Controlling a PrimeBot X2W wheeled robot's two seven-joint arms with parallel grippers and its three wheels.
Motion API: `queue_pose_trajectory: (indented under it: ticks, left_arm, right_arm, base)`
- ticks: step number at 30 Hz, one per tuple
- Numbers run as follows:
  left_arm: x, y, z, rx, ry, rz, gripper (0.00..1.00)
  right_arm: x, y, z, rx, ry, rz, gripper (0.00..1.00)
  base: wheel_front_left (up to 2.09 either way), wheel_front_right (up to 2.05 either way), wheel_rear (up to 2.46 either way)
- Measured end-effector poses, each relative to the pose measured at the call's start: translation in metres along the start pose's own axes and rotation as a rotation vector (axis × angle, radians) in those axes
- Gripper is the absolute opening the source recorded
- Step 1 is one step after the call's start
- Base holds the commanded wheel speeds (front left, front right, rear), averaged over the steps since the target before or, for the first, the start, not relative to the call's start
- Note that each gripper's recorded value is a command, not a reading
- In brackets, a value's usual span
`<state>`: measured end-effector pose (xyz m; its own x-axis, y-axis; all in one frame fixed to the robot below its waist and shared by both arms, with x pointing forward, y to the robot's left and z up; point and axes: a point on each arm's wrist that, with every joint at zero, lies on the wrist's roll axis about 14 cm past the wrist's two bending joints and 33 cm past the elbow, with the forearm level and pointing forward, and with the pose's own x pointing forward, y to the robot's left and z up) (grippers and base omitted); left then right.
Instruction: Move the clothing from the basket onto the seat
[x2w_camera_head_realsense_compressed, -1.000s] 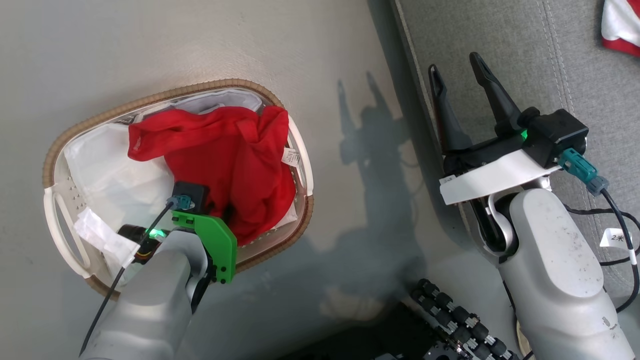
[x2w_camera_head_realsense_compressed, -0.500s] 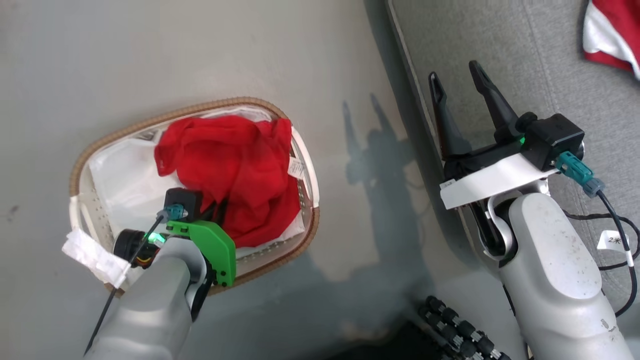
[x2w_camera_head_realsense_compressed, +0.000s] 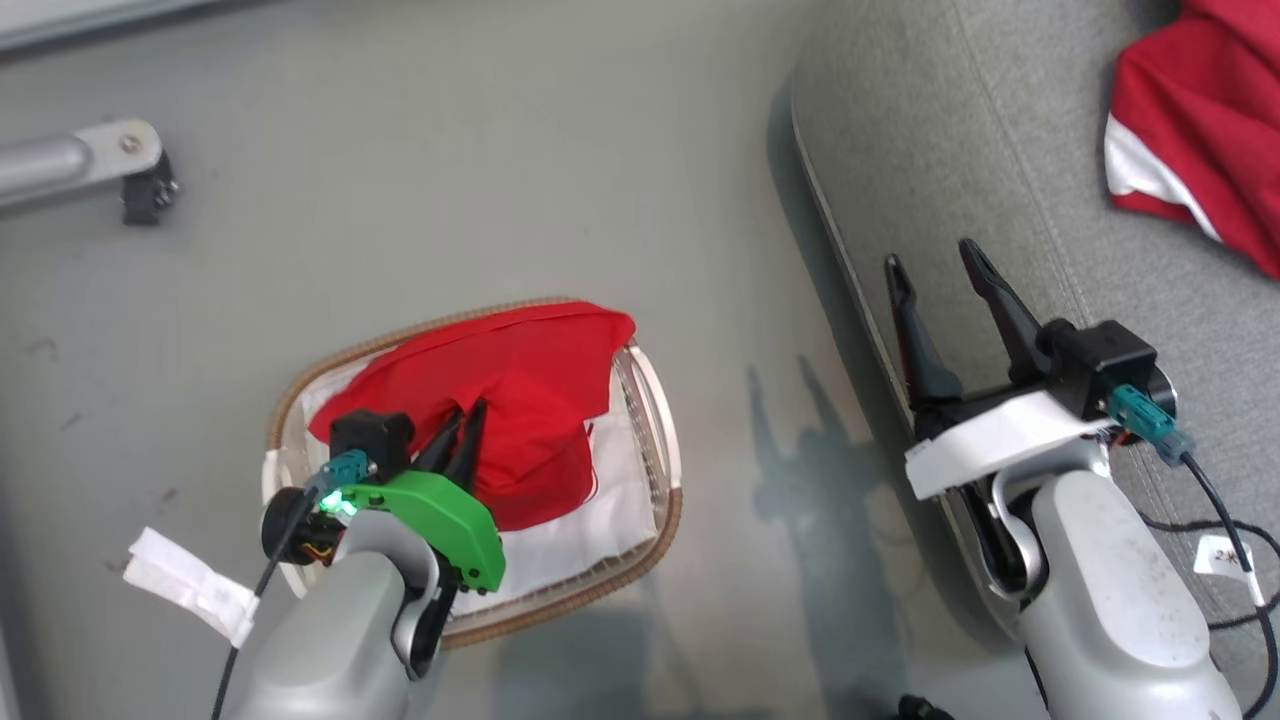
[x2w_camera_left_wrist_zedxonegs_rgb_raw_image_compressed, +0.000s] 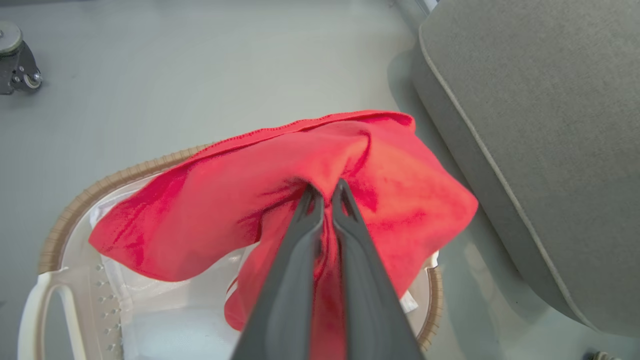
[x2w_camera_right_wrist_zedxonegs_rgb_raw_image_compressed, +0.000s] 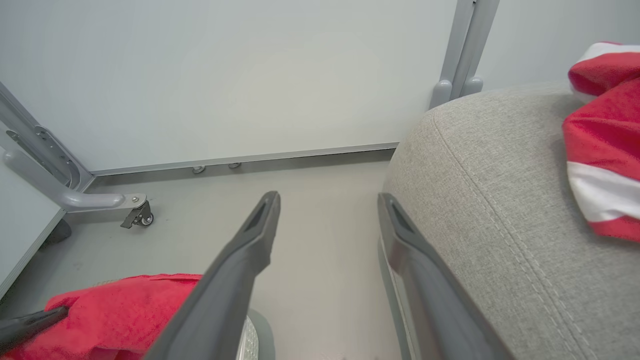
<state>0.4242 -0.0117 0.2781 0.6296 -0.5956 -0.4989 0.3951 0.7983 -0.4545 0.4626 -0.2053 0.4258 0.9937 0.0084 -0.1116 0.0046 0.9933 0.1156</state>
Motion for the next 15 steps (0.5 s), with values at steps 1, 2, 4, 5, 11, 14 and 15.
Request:
queue_pose_trajectory:
  ticks: [1,2,4,5,11,14,15]
  left_arm:
    - [-0.005,-0.003,0.007,0.008,-0.027,-0.001,0.00]
    - [-0.010,-0.008,0.015,0.015,-0.054,-0.005,0.00]
    - [-0.020,-0.015,0.026,0.030,-0.099,-0.006,0.00]
    - [-0.026,-0.017,0.033,0.032,-0.128,-0.002,0.00]
    - [-0.058,-0.032,0.081,0.062,-0.305,0.010,0.00]
    - [-0.075,-0.040,0.105,0.085,-0.392,0.012,0.00]
    - [-0.082,-0.044,0.115,0.095,-0.431,0.011,0.00]
  right_arm:
    - [-0.004,-0.001,0.003,0.003,-0.006,-0.006,1.00]
    - [-0.009,-0.002,0.005,0.006,-0.007,-0.010,1.00]
    - [-0.016,0.000,0.007,0.009,-0.010,-0.010,1.00]
    - [-0.020,0.001,0.009,0.011,-0.013,-0.009,1.00]
    - [-0.043,0.009,0.017,0.017,-0.027,0.002,1.00]
    - [-0.053,0.015,0.017,0.022,-0.026,0.015,1.00]
    - [-0.058,0.017,0.018,0.023,-0.027,0.022,1.00]
  base:
    - [0.00,0.00,0.00]
    - [0.00,0.00,0.00]
    - [0.00,0.00,0.00]
    - [0.00,0.00,0.00]
    - [0.00,0.00,0.00]
    - [0.00,0.00,0.00]
    - [0.00,0.00,0.00]
